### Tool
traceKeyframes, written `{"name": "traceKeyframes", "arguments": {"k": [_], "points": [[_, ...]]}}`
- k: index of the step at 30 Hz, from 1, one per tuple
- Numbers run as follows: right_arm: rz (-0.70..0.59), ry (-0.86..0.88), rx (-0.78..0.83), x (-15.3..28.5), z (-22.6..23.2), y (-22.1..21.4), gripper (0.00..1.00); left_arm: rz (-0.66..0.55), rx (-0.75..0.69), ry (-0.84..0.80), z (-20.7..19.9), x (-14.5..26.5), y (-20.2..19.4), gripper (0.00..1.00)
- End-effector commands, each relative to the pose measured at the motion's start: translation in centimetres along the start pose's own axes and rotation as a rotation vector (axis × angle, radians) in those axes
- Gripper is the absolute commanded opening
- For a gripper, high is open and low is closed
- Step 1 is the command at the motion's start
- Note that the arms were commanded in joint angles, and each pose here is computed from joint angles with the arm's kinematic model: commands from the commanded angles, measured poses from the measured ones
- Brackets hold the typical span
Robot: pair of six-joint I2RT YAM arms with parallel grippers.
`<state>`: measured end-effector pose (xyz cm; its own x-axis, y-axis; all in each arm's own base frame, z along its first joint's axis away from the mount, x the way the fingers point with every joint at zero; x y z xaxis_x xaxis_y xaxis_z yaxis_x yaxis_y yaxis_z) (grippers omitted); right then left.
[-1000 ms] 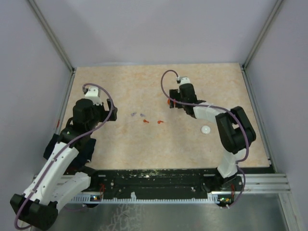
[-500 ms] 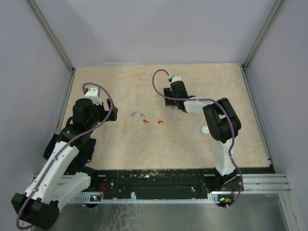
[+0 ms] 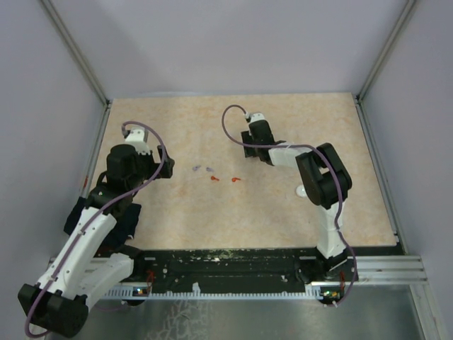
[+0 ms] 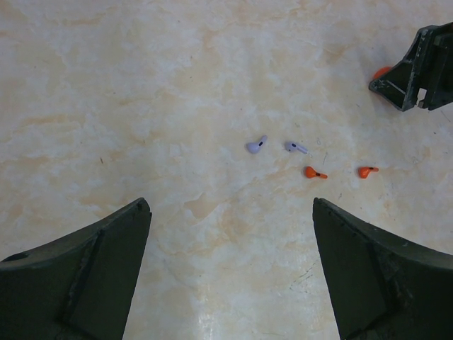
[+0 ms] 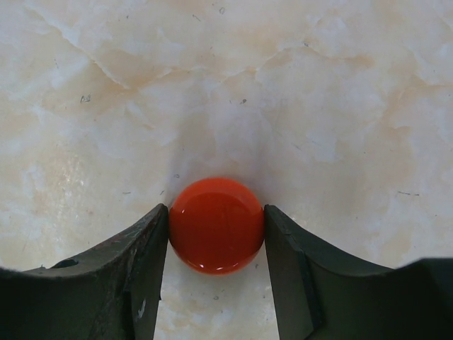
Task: Insert the wireless bluetooth earbuds into the charging case
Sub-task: Pick up the charging case at the center of the board.
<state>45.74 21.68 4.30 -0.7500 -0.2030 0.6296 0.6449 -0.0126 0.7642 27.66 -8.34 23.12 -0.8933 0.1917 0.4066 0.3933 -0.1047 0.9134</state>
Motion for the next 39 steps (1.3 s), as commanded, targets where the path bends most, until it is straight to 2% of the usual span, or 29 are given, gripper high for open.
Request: {"name": "traceKeyframes", "arguments": {"k": [1,8,13,23,32,39], "points": [[-0.024,0.036,0.037,1.3,1.0,1.0,0.49,-0.025,0.007,-0.043,-0.6,-0.2,0.4,1.0],[-0.097,0.141,0.086,6.1,2.5,2.6,0.44,-0.02,-0.002,-0.15,-2.2,-0.2,0.4,0.99],[-0.151,0.238,0.187,10.7,4.2,3.1,0.44,-0.022,0.02,-0.24,-3.7,0.0,0.8,0.99],[-0.342,0.466,0.389,19.8,7.4,3.0,0.42,-0.011,0.064,-0.531,-8.0,1.6,1.7,0.98],[-0.452,0.636,0.508,24.7,9.8,2.9,0.42,0.01,0.13,-0.756,-11.0,2.7,3.0,0.92],[-0.524,0.755,0.66,27.1,12.1,2.1,0.4,0.061,0.154,-0.884,-12.7,2.5,3.9,0.86]]}}
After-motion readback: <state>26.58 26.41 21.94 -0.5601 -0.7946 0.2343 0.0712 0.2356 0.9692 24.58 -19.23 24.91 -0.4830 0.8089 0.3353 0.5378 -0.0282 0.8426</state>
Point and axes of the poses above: each gripper's point midway between its finger pads, its own x axis back along the fingers, its own z axis along the line the jaws close on, y = z × x, the point moved 2 cm from there along x, back along the fingers, and after that the axes turned 11 degrees about -x, right-handed, at the moved point
